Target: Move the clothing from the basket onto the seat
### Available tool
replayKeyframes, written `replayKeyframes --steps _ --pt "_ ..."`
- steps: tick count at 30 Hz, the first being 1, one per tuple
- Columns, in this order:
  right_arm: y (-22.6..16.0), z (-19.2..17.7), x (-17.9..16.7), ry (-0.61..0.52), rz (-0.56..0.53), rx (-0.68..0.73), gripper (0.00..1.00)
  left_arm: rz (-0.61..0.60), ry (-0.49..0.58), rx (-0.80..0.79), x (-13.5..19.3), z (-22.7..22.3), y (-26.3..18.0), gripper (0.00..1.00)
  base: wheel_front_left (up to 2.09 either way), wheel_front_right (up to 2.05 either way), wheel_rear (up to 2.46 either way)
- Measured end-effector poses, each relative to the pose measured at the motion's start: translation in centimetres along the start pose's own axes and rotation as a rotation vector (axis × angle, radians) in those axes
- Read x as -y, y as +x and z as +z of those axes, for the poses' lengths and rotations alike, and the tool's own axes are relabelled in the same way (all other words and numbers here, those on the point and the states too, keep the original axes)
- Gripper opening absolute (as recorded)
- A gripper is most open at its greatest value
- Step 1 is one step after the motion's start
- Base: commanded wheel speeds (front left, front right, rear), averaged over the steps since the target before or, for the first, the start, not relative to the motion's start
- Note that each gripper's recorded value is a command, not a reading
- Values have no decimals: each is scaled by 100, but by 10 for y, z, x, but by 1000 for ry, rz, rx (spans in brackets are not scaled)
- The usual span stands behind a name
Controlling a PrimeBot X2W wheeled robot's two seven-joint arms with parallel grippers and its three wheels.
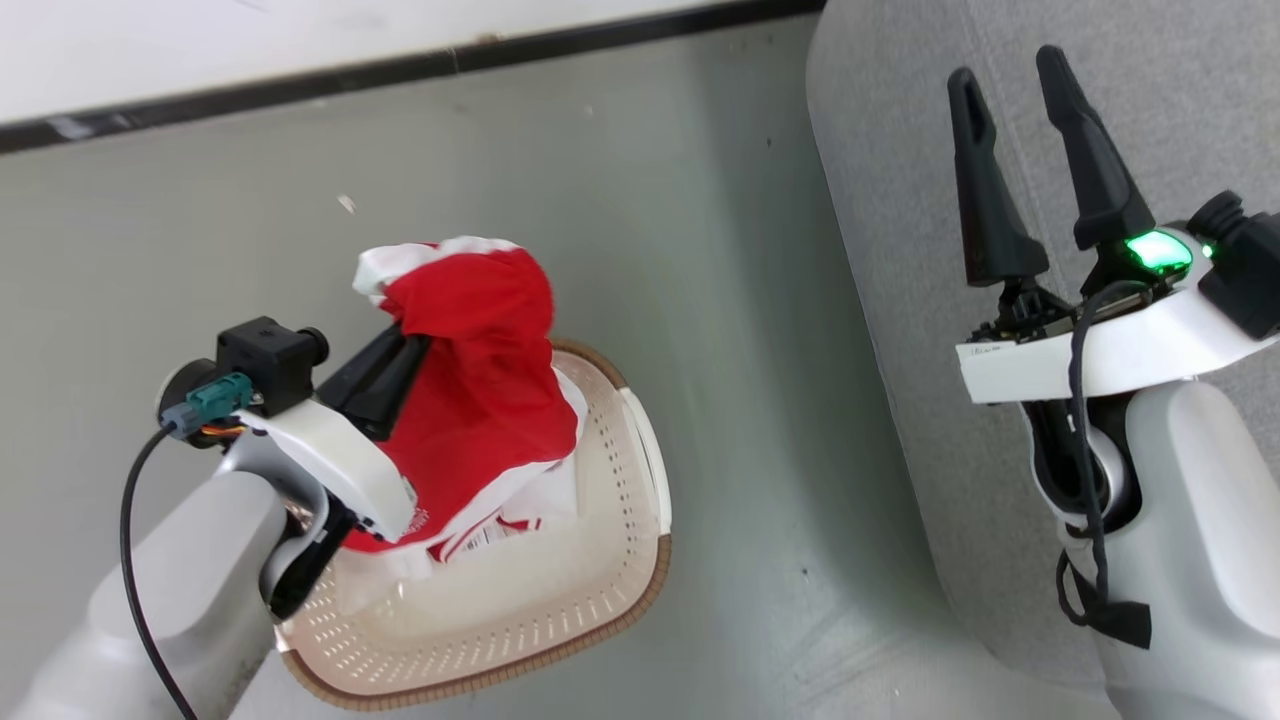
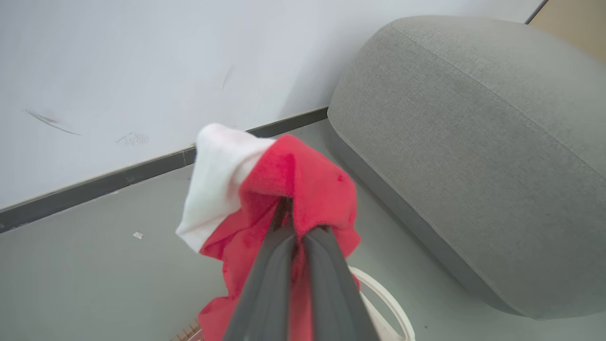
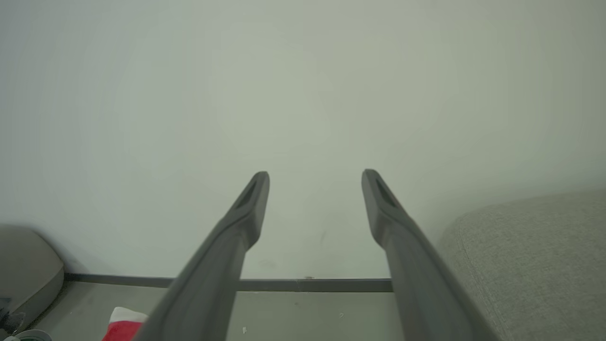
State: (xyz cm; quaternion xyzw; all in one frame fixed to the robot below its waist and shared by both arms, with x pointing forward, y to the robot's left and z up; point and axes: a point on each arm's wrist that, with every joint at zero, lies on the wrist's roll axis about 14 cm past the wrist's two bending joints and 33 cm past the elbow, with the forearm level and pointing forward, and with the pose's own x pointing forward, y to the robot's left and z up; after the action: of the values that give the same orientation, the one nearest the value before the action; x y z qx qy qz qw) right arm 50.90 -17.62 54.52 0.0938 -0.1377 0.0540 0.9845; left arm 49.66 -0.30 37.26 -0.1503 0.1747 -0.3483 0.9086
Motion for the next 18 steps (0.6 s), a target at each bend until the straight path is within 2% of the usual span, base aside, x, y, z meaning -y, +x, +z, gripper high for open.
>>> replayKeyframes --steps 11,18 --pt "-17 25 -22 27 35 22 100 -34 13 211 36 82 -25 0 0 0 0" --pt "-29 33 -41 46 73 16 100 -73 58 315 63 126 -44 0 0 0 0"
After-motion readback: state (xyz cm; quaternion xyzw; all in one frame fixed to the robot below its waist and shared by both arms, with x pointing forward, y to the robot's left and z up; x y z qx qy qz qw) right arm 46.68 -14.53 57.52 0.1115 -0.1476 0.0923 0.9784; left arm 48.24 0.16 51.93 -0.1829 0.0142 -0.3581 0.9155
